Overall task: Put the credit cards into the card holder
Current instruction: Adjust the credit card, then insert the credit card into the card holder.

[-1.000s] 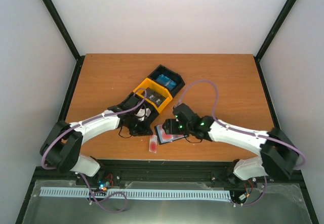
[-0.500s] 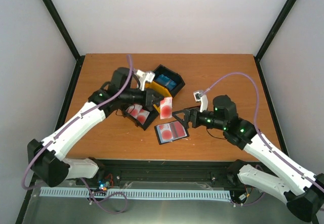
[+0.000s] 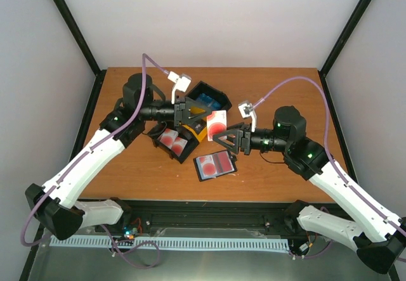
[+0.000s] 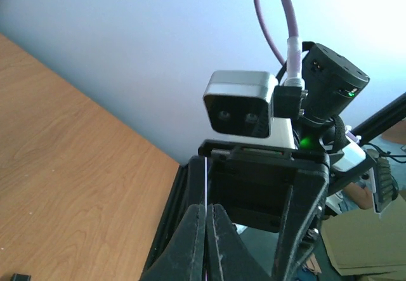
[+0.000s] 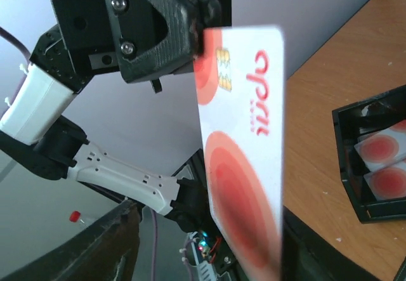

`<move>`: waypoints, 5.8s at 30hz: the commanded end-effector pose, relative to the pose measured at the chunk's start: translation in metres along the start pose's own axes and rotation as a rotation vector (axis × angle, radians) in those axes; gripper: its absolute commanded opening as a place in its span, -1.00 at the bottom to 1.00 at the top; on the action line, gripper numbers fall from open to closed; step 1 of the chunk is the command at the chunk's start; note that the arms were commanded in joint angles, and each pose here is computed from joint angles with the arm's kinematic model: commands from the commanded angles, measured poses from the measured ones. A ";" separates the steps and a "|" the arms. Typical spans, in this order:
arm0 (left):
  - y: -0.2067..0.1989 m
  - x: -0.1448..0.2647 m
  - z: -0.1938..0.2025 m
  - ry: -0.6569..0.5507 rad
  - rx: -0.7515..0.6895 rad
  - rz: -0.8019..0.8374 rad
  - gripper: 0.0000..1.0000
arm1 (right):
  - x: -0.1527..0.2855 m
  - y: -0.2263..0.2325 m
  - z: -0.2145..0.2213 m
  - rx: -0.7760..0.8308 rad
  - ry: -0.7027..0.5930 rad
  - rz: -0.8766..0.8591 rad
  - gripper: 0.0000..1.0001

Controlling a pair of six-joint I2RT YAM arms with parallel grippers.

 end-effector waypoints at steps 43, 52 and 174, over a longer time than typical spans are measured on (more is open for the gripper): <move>0.084 0.026 0.101 -0.065 0.524 -0.323 -0.99 | -0.008 -0.084 0.044 -0.248 0.042 0.278 0.19; 0.154 0.015 0.190 -0.030 0.830 -0.600 -0.99 | 0.029 -0.190 0.106 -0.303 0.194 0.858 0.27; 0.219 -0.072 0.297 0.106 1.003 -0.639 -0.78 | -0.002 -0.287 0.241 -0.510 0.536 0.951 -0.56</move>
Point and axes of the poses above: each gripper's point midway between its finger pads, its own x axis back along the fingers, its own y axis along the line the jaws close on, z = x × y, the point moved 1 cm from there along x, back along the fingers, and after that the axes turned 1 degree about -x, right-handed, at the moved point
